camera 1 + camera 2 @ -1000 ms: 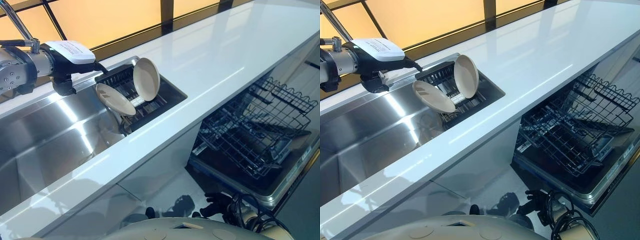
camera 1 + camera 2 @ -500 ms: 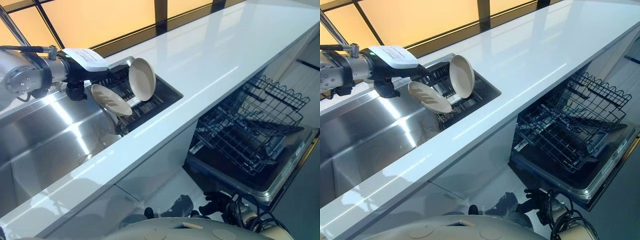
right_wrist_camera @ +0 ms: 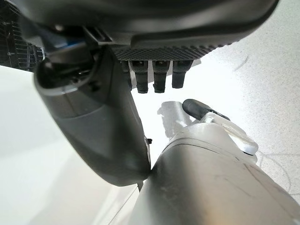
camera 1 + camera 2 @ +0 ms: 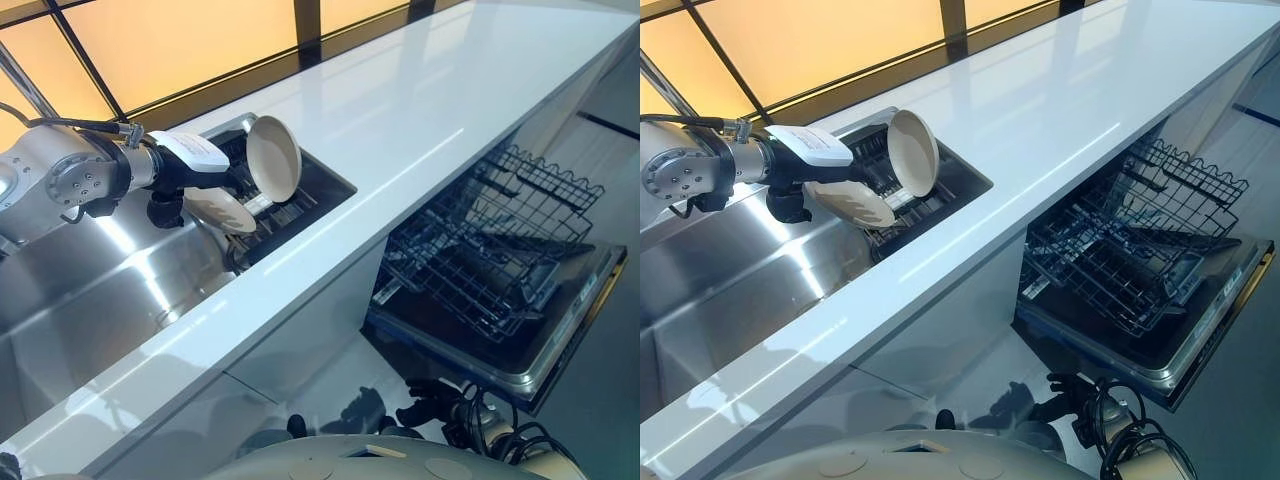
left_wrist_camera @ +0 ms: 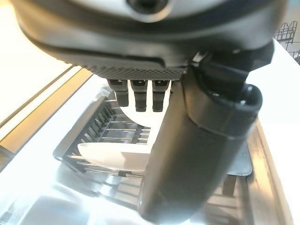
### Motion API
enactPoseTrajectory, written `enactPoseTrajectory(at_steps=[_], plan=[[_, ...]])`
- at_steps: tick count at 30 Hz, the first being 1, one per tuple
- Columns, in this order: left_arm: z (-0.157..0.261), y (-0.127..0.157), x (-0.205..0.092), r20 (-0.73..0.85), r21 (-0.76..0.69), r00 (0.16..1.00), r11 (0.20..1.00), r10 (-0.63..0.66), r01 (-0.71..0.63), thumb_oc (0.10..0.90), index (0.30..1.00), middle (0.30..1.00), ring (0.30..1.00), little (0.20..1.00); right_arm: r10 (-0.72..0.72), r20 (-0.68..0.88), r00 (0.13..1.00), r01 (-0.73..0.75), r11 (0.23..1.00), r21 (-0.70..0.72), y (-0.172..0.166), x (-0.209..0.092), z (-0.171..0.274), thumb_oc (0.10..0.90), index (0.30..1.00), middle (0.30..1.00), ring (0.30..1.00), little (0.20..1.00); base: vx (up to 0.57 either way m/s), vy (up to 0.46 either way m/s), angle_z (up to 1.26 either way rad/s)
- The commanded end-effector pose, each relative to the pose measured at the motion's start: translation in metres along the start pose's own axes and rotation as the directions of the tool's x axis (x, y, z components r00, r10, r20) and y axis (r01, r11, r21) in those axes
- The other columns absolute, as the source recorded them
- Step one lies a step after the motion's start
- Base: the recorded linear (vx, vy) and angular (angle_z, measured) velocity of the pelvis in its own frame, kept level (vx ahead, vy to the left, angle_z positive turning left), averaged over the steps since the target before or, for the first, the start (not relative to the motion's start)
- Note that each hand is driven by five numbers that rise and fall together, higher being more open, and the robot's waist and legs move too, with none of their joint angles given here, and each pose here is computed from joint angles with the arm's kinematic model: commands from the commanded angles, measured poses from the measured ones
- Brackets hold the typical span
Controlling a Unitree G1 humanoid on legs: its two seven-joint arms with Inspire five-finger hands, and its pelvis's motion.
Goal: Pick up plates and place into dishwasher.
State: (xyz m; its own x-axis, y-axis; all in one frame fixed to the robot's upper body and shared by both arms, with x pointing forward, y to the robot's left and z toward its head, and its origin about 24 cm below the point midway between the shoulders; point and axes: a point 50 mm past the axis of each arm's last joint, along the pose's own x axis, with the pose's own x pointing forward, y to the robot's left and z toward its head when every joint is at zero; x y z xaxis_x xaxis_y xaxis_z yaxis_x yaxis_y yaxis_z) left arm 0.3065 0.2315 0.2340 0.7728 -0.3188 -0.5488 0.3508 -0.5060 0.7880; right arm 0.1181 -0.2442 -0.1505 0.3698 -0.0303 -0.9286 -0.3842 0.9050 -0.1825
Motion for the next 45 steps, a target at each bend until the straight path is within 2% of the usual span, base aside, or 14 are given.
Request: enactPoseTrajectory(at_steps=[1,13,23,24,25,32,37,45], plan=[[-0.034,0.042,-0.042,-0.182,-0.053,0.952,0.964,0.247,-0.26,0.8,0.9,0.9,0.9,0.9,-0.005,-0.094,0.996,0.004,1.0,-0.014,-0.002,-0.007,-0.033,0.8,0.9,0.9,0.9,0.9,0.0,0.0,0.0],[-0.046,0.014,-0.02,-0.232,-0.104,0.93,0.943,0.285,-0.315,0.8,0.9,0.9,0.9,0.9,-0.007,-0.077,0.997,0.008,1.0,0.007,0.002,-0.007,-0.033,0.8,0.9,0.9,0.9,0.9,0.0,-0.011,-0.05],[-0.05,-0.019,0.018,-0.296,-0.126,0.921,0.945,0.254,-0.301,0.8,0.9,0.9,0.9,0.9,0.0,-0.06,0.998,0.001,1.0,0.001,0.005,-0.006,-0.029,0.8,0.9,0.9,0.9,0.9,0.02,-0.009,-0.1],[-0.051,-0.02,0.019,-0.312,-0.119,0.912,0.941,0.268,-0.317,0.221,0.404,0.404,0.404,0.321,0.0,-0.06,0.998,0.0,1.0,0.001,0.005,-0.006,-0.029,0.8,0.9,0.9,0.9,0.9,0.02,-0.005,-0.13],[-0.052,-0.021,0.021,-0.327,-0.109,0.901,0.936,0.285,-0.336,0.1,0.3,0.3,0.3,0.2,0.001,-0.059,0.998,-0.001,1.0,0.001,0.005,-0.006,-0.03,0.8,0.9,0.9,0.9,0.9,0.01,0.0,-0.11],[-0.059,-0.027,0.025,-0.386,-0.033,0.854,0.92,0.349,-0.391,0.1,0.3,0.3,0.3,0.2,0.004,-0.062,0.998,-0.005,1.0,-0.005,0.006,-0.007,-0.031,0.8,0.9,0.9,0.9,0.9,0.0,0.006,-0.07],[-0.063,-0.022,0.018,-0.406,0.089,0.833,0.924,0.376,-0.373,0.1,0.3,0.3,0.3,0.2,0.003,-0.065,0.998,-0.003,1.0,-0.005,0.005,-0.007,-0.032,0.8,0.9,0.9,0.9,0.9,0.0,0.0,0.0],[-0.071,-0.017,0.003,-0.433,0.194,0.819,0.926,0.378,-0.324,0.1,0.3,0.3,0.3,0.2,-0.001,-0.052,0.999,0.001,1.0,-0.007,0.002,-0.008,-0.03,0.8,0.9,0.9,0.9,0.9,0.0,0.0,0.0]])
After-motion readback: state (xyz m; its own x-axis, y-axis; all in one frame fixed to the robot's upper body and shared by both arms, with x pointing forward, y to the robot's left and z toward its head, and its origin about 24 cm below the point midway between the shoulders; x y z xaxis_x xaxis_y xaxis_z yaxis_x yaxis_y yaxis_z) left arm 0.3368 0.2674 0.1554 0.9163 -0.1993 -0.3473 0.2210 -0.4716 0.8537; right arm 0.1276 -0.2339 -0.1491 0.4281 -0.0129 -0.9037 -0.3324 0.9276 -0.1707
